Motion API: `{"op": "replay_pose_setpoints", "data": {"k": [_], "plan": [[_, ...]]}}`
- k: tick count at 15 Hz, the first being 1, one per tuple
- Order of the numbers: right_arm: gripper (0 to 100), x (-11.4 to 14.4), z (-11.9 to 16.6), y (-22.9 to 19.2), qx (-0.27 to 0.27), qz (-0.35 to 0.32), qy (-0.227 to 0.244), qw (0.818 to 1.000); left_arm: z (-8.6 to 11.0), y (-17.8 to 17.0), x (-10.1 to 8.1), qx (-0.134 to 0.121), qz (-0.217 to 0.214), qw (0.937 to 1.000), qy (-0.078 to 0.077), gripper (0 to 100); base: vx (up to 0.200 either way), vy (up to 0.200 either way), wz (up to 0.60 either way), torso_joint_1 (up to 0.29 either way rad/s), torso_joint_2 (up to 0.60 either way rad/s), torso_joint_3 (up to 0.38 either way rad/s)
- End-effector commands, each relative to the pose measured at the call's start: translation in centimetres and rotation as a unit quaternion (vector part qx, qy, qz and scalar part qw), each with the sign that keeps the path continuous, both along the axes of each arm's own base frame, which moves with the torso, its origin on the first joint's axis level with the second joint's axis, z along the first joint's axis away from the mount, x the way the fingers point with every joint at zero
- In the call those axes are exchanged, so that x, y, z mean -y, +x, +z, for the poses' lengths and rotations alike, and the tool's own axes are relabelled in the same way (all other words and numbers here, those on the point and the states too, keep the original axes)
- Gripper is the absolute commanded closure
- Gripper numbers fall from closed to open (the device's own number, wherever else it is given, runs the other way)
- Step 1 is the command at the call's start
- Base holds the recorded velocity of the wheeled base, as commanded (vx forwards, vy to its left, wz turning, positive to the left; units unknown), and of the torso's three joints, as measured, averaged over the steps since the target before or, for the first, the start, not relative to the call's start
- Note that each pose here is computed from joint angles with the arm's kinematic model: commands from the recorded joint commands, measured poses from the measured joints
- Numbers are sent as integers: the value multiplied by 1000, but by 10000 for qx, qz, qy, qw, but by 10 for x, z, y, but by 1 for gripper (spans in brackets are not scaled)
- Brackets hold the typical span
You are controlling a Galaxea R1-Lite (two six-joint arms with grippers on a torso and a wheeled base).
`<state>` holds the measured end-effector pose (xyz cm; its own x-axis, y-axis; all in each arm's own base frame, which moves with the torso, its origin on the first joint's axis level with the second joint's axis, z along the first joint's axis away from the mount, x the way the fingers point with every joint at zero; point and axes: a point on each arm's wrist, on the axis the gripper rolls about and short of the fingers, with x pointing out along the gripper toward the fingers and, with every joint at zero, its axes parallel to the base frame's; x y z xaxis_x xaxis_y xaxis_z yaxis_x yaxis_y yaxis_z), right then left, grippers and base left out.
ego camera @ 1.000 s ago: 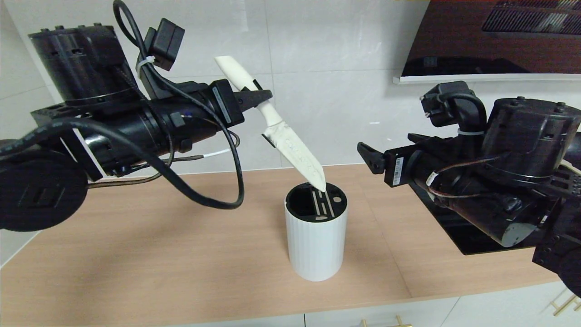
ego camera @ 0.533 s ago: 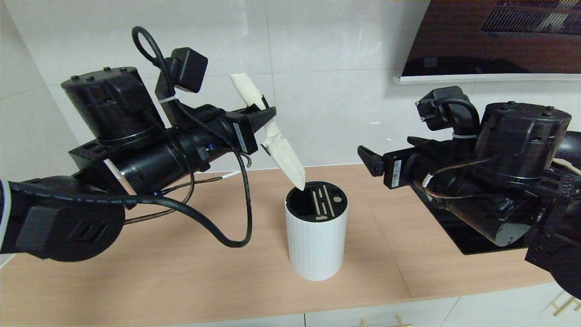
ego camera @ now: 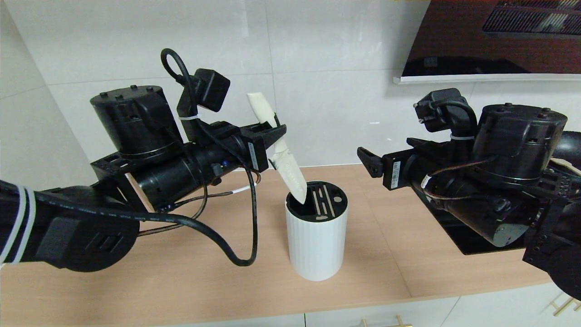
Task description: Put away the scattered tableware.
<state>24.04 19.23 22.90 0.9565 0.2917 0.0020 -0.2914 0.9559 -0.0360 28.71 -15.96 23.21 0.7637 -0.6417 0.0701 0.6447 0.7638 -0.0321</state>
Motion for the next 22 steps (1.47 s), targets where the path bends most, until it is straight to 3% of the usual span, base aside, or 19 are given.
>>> {"op": "replay_pose_setpoints", "data": {"k": [1, 8, 22], "plan": [[0, 0, -1, 0, -8, 1, -7, 10000, -4, 0, 2, -61, -29, 10000, 29, 100, 0, 0, 0, 0, 0, 0], [0, 0, -3, 0, -35, 8, -39, 10000, -28, 6, 13, -419, -58, 9986, 304, 100, 0, 0, 0, 0, 0, 0], [0, -2, -7, 3, -77, 9, -120, 9999, -75, 16, 46, -955, -221, 9929, 669, 100, 0, 0, 0, 0, 0, 0]]}}
